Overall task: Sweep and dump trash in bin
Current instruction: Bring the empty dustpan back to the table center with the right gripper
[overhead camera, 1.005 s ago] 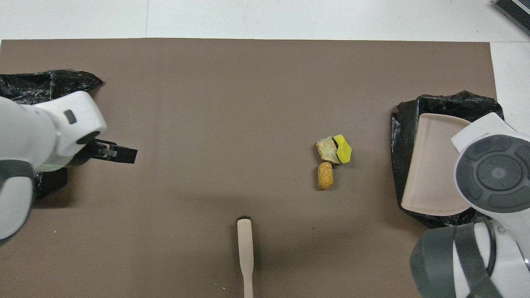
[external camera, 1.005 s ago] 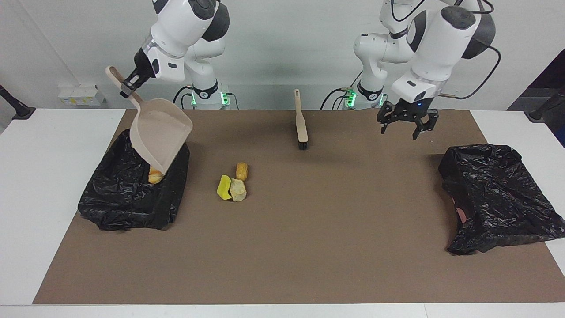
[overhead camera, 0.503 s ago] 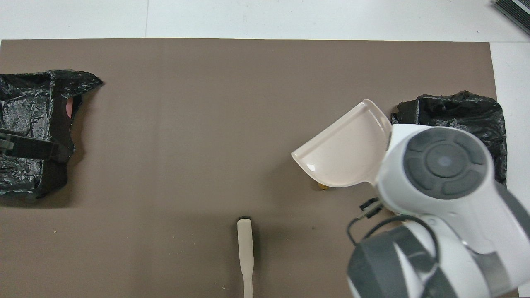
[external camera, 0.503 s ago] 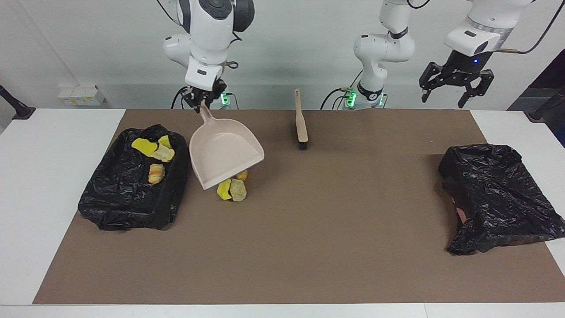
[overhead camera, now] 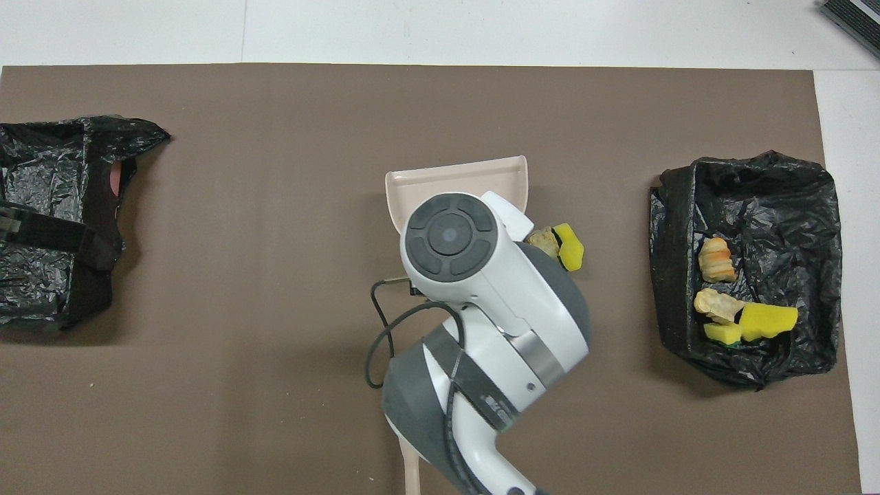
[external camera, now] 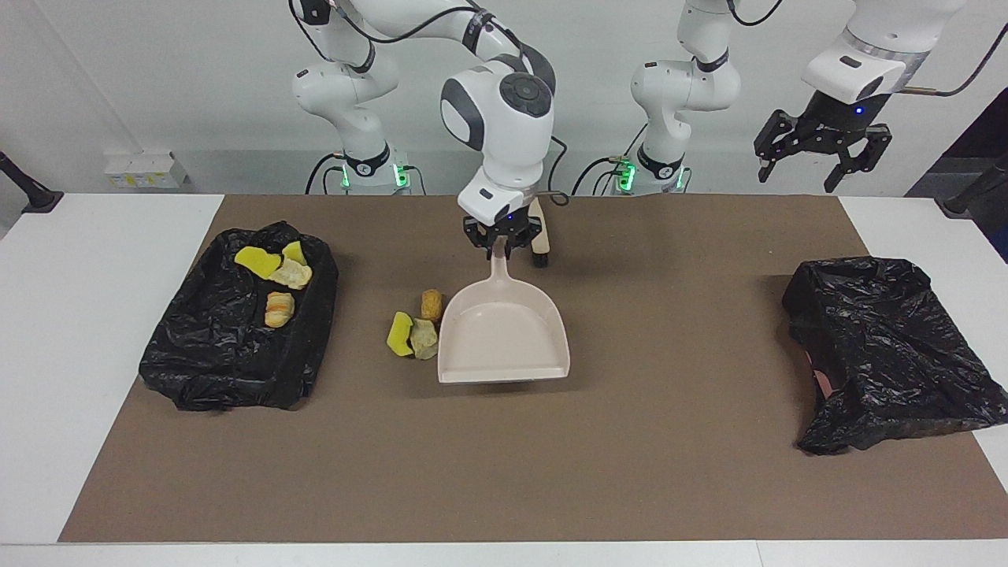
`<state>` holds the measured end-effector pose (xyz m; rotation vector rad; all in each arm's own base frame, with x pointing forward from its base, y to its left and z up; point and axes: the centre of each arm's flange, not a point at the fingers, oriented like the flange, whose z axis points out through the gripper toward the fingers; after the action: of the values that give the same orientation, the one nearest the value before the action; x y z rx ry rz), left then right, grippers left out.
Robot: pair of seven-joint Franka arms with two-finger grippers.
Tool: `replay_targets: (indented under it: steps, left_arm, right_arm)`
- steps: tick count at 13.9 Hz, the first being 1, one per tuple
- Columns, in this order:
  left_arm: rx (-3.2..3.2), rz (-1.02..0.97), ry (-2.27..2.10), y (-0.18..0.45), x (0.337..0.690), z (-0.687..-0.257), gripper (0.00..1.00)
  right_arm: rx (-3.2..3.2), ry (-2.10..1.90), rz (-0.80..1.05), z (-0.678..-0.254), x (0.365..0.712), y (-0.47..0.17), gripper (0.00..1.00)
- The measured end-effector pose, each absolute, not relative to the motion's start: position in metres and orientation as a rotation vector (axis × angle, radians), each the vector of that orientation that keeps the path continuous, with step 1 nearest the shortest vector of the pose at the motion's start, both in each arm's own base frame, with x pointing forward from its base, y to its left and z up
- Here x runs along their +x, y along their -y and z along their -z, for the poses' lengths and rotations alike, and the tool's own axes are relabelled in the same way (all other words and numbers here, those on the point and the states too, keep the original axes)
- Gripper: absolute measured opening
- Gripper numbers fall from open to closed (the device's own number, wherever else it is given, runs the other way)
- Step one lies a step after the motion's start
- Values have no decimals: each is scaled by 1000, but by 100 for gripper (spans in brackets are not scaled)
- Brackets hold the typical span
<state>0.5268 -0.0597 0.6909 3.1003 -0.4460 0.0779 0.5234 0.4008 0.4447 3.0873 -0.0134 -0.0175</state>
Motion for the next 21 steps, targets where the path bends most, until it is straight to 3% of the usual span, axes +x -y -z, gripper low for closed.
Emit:
replay_targets:
  steps: [4,13,15,18,21]
  left_arm:
    - [3104,-78,414,49,528,-692,100]
    - [3104,-72,430,55,526,-692,100]
    - [3104,-70,429,55,526,-692,100]
    - [3104,-69,429,55,525,-692,100]
    - [3104,-70,429,55,525,-693,100]
  right_arm:
    - [3171,27,-71,-385,523,-461,31]
    - [3177,17,-71,-349,519,-462,31]
    - [3176,17,-68,-341,518,-459,37]
    - [3169,-11,-57,-335,517,-457,64]
    - [3170,29,-77,-346,528,-442,99]
